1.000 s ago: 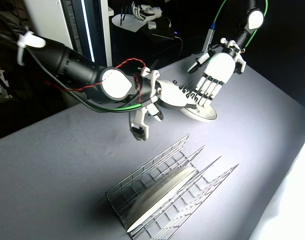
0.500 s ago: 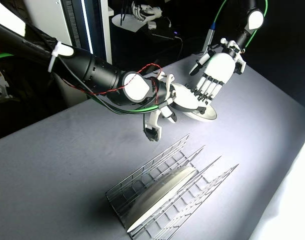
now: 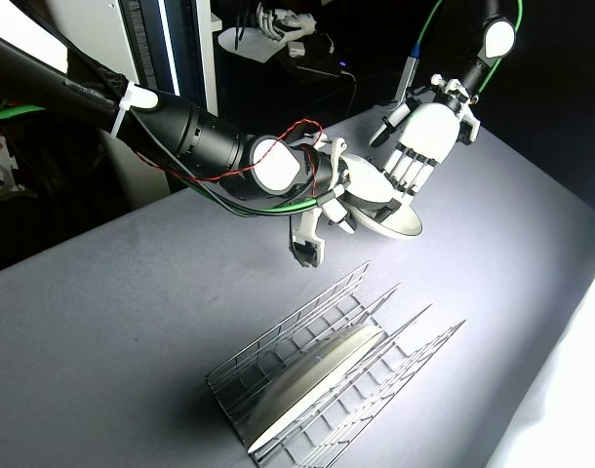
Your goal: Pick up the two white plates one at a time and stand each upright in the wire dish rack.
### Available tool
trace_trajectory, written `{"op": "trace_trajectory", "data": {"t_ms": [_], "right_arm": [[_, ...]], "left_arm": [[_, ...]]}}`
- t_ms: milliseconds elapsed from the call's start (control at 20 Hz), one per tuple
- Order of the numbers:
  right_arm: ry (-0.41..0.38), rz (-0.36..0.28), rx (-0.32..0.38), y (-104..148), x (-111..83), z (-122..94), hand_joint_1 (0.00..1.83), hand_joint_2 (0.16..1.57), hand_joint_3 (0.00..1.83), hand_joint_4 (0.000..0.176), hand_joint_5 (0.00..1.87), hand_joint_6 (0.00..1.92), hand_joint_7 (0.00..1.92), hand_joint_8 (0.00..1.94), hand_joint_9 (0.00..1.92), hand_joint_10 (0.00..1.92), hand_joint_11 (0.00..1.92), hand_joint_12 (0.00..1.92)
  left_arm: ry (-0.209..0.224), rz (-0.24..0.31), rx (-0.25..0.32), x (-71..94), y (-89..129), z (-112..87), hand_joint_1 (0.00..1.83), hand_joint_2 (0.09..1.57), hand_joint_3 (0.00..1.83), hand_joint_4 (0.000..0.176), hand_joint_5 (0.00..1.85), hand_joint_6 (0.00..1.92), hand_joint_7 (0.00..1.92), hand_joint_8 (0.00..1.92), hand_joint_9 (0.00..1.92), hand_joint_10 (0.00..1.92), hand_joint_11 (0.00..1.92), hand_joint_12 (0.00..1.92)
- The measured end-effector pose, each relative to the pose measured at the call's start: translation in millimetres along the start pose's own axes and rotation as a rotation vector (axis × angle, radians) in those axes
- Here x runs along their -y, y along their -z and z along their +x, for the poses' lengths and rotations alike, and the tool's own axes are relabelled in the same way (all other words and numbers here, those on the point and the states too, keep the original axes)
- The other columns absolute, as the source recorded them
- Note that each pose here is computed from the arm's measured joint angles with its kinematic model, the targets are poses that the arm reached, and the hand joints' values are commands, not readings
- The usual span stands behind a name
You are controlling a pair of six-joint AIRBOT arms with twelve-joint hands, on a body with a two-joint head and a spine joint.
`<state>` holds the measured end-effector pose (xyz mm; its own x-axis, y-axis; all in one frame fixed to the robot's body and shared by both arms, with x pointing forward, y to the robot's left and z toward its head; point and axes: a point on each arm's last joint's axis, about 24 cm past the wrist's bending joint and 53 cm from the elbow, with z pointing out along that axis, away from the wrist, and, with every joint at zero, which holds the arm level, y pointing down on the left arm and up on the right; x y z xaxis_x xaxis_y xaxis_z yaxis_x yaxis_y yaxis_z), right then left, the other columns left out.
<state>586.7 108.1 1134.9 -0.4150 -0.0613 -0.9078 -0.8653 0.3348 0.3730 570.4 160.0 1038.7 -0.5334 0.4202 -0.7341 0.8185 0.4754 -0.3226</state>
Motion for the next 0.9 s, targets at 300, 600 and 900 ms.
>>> {"op": "trace_trajectory", "data": {"t_ms": [300,600,900], "right_arm": [[-0.004,-0.025,0.013,5.1,-2.9,-4.6,1.48,1.18,0.00,0.000,0.69,1.32,0.83,1.07,0.78,1.26,0.78,1.63],[-0.041,-0.057,0.050,20.9,-18.4,-20.5,1.49,1.14,0.00,0.000,0.77,1.23,0.91,0.94,0.86,1.13,0.83,1.54],[-0.116,-0.063,0.119,49.5,-36.3,-49.2,1.49,1.09,0.00,0.000,0.90,1.02,0.95,0.85,1.01,0.95,0.88,1.48]], "left_arm": [[-0.023,-0.003,0.039,1.2,4.7,-19.6,0.00,1.30,0.02,0.000,0.00,0.00,0.00,0.00,0.00,0.00,0.00,0.00],[-0.040,-0.022,0.170,-0.5,29.7,-73.2,0.00,1.31,0.02,0.000,0.00,0.00,0.00,0.00,0.00,0.00,0.00,0.00],[-0.038,0.012,0.253,7.5,54.4,-105.6,0.00,1.31,0.01,0.000,0.00,0.00,0.00,0.00,0.00,0.00,0.00,0.00]]}}
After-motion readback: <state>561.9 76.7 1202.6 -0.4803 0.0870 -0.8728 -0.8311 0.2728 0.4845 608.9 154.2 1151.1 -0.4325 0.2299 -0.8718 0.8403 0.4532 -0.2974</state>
